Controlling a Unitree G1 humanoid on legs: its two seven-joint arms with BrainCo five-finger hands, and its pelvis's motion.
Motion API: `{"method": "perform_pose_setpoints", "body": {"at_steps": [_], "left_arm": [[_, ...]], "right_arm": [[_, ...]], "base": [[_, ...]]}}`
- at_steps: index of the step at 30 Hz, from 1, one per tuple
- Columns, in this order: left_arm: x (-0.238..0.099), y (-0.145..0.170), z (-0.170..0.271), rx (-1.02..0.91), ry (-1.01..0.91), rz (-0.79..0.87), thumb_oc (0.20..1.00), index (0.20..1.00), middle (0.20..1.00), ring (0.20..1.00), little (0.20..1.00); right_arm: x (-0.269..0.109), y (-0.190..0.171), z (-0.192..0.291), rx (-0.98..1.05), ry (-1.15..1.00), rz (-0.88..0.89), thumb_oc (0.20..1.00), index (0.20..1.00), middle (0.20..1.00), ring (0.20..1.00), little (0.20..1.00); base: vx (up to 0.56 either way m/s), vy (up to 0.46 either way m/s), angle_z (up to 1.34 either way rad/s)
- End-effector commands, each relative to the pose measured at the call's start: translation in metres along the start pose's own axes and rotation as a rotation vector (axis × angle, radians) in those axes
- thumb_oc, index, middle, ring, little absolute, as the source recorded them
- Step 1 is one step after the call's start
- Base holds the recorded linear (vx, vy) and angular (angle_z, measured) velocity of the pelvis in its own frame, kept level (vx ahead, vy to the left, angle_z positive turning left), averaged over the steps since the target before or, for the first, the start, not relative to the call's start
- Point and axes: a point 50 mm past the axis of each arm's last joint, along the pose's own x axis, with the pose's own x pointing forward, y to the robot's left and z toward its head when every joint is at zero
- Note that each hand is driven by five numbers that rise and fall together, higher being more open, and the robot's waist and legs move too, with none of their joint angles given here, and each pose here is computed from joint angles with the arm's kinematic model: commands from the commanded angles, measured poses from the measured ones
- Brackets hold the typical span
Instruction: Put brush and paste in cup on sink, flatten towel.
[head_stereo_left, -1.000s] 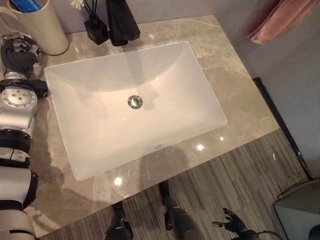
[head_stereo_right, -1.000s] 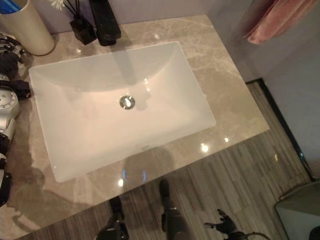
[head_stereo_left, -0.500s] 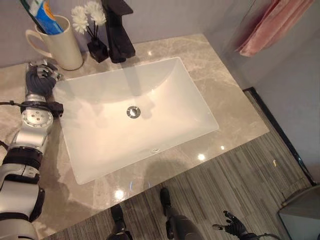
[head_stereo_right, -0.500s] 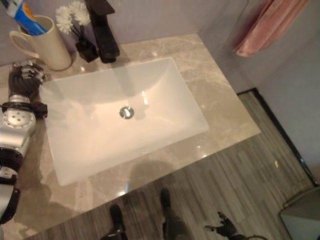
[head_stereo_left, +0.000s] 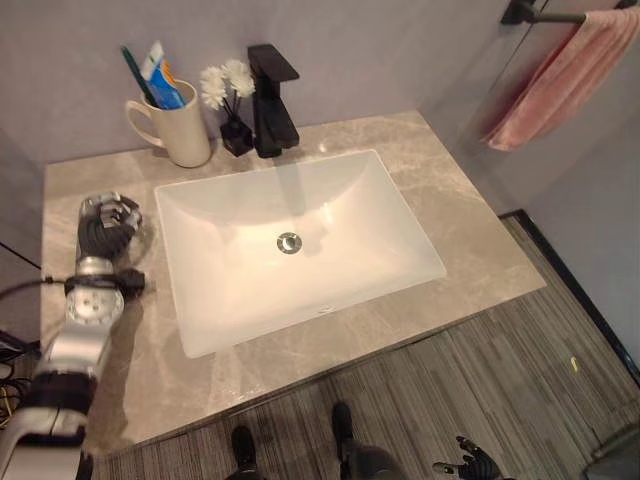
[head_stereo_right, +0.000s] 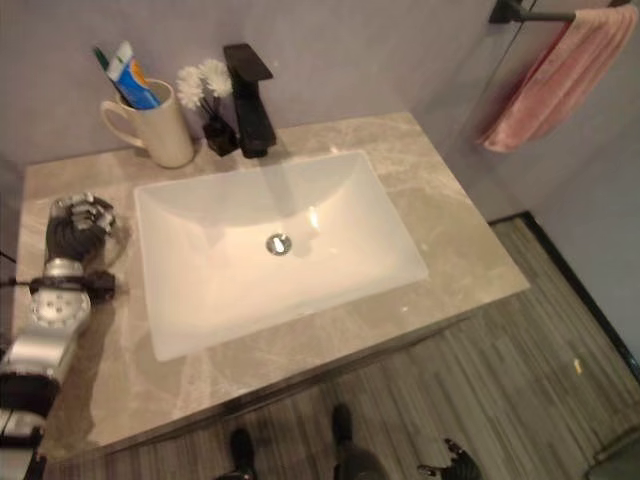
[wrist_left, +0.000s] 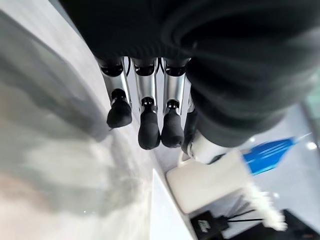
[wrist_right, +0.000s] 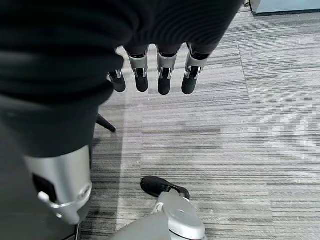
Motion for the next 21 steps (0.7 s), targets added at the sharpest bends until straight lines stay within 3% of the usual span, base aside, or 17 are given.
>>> {"method": "perform_pose_setpoints", "body": {"at_steps": [1, 3, 7, 16, 21], "left_arm": [[-0.014, 0.000, 0.040, -0.114, -0.270, 0.031, 0.200, 0.200, 0.200, 0.200, 0.200], [-0.052, -0.002, 0.043, -0.323, -0.293, -0.039, 0.200, 0.200, 0.200, 0.200, 0.200], [-0.083, -0.005, 0.039, -0.460, -0.242, -0.154, 0.200, 0.200, 0.200, 0.200, 0.200], [-0.076, -0.040, 0.055, -0.553, -0.278, -0.355, 0.200, 0.200, 0.200, 0.200, 0.200], [-0.074, -0.047, 0.059, -0.473, -0.302, -0.424, 0.200, 0.200, 0.200, 0.200, 0.200]], "right_arm": [[-0.002, -0.002, -0.007, -0.010, 0.015, -0.019, 1.000, 1.000, 1.000, 1.000, 1.000], [-0.005, -0.001, -0.015, -0.010, 0.039, -0.022, 1.000, 1.000, 1.000, 1.000, 1.000], [-0.010, -0.002, -0.016, 0.013, 0.004, -0.027, 1.000, 1.000, 1.000, 1.000, 1.000], [-0.009, -0.016, 0.012, 0.144, -0.142, -0.126, 1.000, 1.000, 1.000, 1.000, 1.000], [-0.012, -0.005, 0.014, -0.003, -0.173, -0.049, 1.000, 1.000, 1.000, 1.000, 1.000]], "base": [[-0.02, 0.106, 0.15], [-0.02, 0.147, 0.13], [-0.01, 0.157, 0.06], [-0.14, 0.125, -0.23], [-0.13, 0.050, -0.78]]}}
